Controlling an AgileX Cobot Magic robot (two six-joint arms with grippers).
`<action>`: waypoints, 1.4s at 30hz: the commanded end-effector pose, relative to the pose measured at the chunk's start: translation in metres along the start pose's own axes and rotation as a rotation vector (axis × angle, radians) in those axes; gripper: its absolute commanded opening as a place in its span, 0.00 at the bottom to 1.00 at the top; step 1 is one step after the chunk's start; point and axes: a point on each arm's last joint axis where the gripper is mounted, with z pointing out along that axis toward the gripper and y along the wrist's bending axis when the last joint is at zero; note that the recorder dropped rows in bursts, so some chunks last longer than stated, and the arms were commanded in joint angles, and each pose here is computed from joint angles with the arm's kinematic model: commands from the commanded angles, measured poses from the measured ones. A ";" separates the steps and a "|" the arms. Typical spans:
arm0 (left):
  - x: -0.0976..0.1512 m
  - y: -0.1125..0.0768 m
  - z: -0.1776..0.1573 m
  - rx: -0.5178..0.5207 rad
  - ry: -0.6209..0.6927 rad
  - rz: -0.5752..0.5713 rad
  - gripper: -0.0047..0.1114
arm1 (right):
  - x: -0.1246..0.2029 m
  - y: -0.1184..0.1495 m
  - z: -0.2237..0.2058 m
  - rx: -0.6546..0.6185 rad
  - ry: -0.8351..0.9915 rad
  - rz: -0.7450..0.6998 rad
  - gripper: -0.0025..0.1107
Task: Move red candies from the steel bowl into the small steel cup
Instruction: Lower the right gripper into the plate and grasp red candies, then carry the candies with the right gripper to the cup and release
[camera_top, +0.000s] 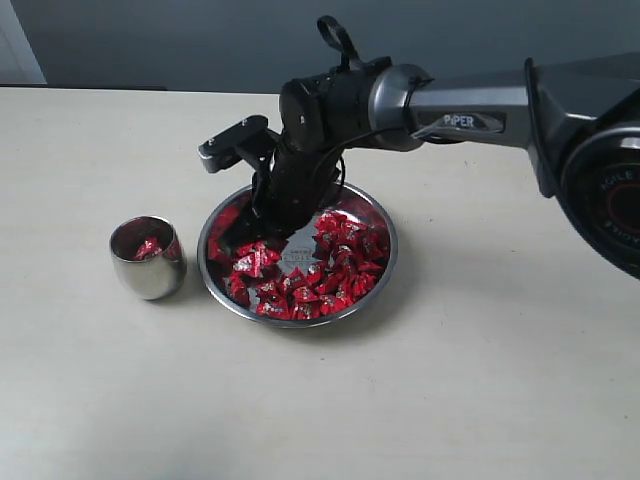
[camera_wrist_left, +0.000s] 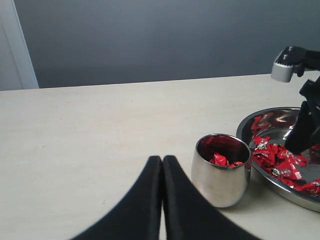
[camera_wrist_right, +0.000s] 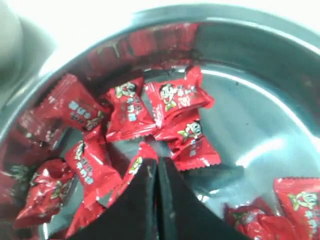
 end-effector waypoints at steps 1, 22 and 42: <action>0.001 0.000 0.000 0.002 -0.002 -0.001 0.04 | -0.007 0.000 -0.027 0.009 -0.050 0.004 0.03; 0.001 0.000 0.000 0.002 -0.002 -0.001 0.04 | -0.039 0.059 -0.058 -0.233 -0.357 -0.007 0.03; 0.001 0.000 0.000 0.002 -0.002 -0.001 0.04 | -0.039 0.071 -0.031 -0.203 -0.369 -0.032 0.33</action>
